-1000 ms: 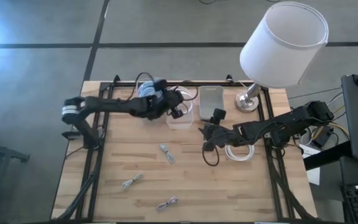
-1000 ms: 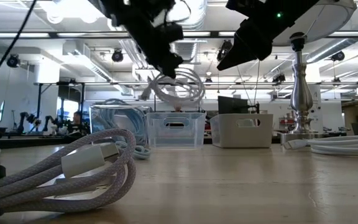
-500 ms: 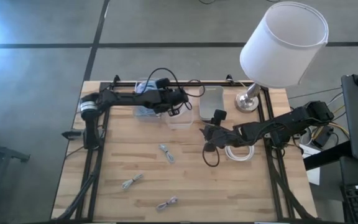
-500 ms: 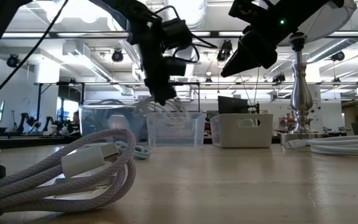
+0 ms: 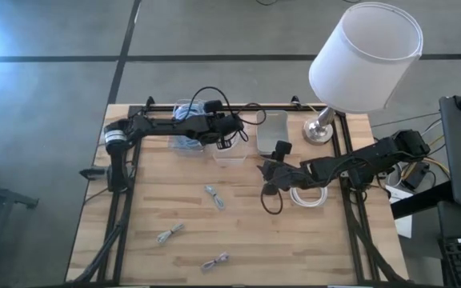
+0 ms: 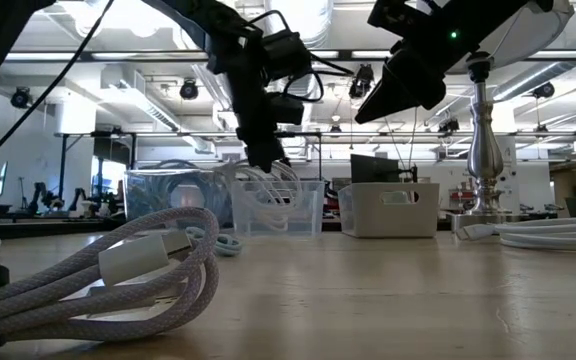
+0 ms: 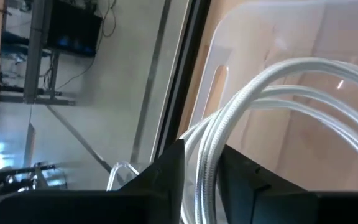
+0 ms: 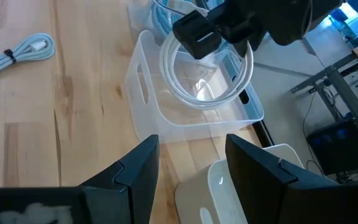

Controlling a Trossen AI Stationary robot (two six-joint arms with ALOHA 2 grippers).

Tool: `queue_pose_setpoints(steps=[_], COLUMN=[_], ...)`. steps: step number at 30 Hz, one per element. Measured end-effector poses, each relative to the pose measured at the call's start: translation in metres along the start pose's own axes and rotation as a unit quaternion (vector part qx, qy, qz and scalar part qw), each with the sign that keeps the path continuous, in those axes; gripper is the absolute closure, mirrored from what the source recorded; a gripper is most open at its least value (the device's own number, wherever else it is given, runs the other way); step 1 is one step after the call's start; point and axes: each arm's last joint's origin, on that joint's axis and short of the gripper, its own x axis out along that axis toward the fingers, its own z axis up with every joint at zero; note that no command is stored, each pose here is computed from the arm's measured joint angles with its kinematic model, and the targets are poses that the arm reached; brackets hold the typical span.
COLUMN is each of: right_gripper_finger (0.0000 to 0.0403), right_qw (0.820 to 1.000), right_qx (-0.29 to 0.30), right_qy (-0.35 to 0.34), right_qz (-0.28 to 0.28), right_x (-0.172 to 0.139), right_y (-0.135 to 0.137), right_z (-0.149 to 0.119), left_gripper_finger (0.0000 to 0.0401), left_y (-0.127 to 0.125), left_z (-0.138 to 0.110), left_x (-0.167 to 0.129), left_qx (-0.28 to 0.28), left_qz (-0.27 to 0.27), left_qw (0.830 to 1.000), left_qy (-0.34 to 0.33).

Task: Pick & Place USB Port
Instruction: Put the left white hdmi cable into the right transparent bin, then put the white hdmi cable into the right transparent bin

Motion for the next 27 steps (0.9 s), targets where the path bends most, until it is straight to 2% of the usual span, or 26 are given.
queue_pose_setpoints(steps=[11, 14, 17, 27], right_gripper_finger=[0.0220, 0.0220, 0.0220, 0.0220], right_qw=[1.000, 1.000, 1.000, 1.000], right_qx=[-0.002, -0.001, -0.001, 0.004], right_qy=[0.000, 0.000, 0.000, 0.000], right_qz=[0.000, 0.000, 0.000, 0.016], right_x=[0.0000, 0.0001, 0.0001, 0.0001], right_y=[0.0000, -0.0001, -0.0001, 0.0009], right_z=[0.0000, 0.0000, 0.0000, -0.0001], left_gripper_finger=[0.0261, 0.0252, 0.0247, 0.0245], left_y=[0.0004, -0.0009, -0.0031, -0.0052], left_z=[0.0066, 0.0088, 0.0095, 0.0100], left_x=[-0.0003, -0.0005, -0.0010, -0.0029], left_qx=[0.019, 0.018, 0.019, 0.018], left_qz=[-0.017, -0.048, -0.081, -0.084], left_qw=[0.999, 0.997, 0.994, 0.994], left_qy=[-0.036, -0.055, -0.068, -0.070])
